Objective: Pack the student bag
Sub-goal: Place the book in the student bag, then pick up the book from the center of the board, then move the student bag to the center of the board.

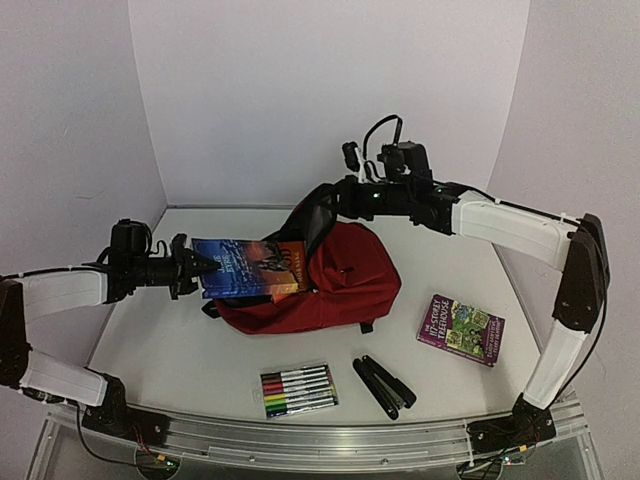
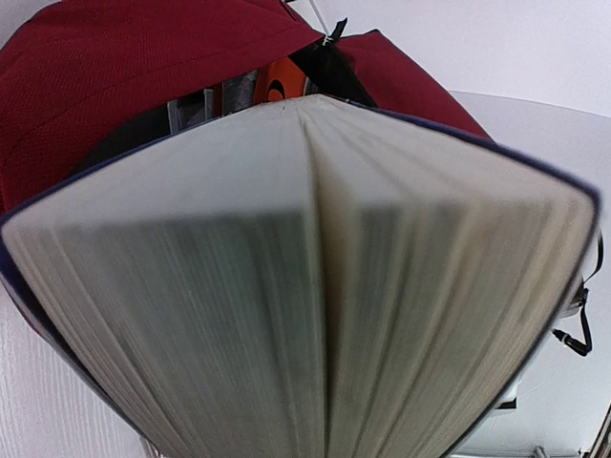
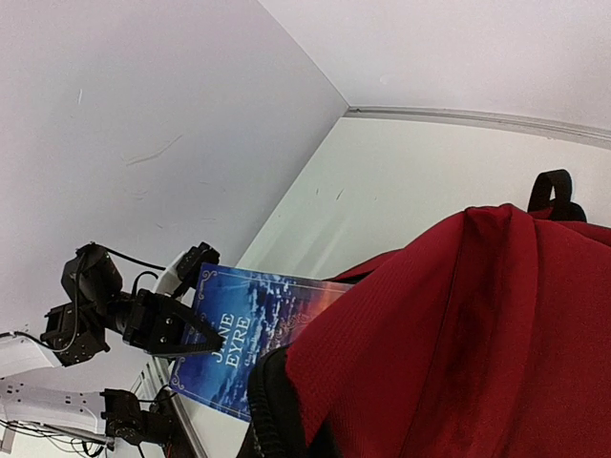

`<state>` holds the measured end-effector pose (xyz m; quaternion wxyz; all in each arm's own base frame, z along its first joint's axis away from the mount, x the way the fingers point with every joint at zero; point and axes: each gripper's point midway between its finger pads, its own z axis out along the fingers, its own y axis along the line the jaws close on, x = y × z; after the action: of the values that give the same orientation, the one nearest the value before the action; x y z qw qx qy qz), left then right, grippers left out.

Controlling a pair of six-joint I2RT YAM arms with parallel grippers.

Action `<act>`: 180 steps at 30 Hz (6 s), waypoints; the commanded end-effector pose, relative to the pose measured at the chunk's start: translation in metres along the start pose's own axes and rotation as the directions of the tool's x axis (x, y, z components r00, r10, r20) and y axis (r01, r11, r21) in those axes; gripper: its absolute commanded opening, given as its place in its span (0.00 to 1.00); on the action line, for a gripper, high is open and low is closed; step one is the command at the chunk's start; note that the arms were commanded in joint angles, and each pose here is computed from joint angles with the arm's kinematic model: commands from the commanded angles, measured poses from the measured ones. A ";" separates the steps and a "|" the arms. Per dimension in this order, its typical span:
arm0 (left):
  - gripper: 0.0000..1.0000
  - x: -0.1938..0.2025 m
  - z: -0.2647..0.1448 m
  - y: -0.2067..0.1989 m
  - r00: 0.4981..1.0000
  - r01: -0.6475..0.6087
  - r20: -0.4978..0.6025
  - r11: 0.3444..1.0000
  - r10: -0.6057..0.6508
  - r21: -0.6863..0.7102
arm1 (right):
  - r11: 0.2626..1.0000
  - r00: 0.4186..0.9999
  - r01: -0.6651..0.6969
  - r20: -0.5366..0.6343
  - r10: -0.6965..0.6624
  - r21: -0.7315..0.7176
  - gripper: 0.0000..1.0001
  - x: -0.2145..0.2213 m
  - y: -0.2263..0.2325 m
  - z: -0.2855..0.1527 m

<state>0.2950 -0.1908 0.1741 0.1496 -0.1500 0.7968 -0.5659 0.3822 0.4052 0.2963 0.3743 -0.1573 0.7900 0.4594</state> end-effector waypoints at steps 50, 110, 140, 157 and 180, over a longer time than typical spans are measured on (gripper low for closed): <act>0.80 -0.010 0.103 0.009 0.924 -0.381 -0.092 0.866 0.372 -0.325 | 0.994 0.992 0.049 0.118 -0.037 -0.102 0.00 -0.025 0.046 -0.015; 0.84 -0.032 0.041 -0.030 0.908 -0.391 0.033 0.875 0.417 -0.287 | 0.886 0.951 -0.301 0.183 0.250 0.353 0.00 0.023 -0.177 -0.061; 0.77 -0.050 0.058 0.067 0.957 -0.272 -0.021 0.865 0.291 -0.420 | 0.827 0.967 -0.256 0.138 0.216 0.501 0.98 0.064 -0.161 -0.168; 0.03 -0.089 0.067 0.041 0.943 -0.259 0.097 0.883 0.320 -0.390 | 0.169 0.793 -0.587 0.520 0.317 0.792 0.98 0.149 -0.304 -0.330; 0.00 -0.121 0.047 0.020 0.946 -0.238 0.147 0.926 0.289 -0.293 | 0.301 0.700 -0.648 0.392 0.598 0.699 0.91 0.214 -0.327 -0.291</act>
<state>0.3933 -0.1772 0.1048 0.2164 -0.1316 0.8871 -0.3860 0.2950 -0.0157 0.0321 0.2246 0.4029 0.8811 0.1047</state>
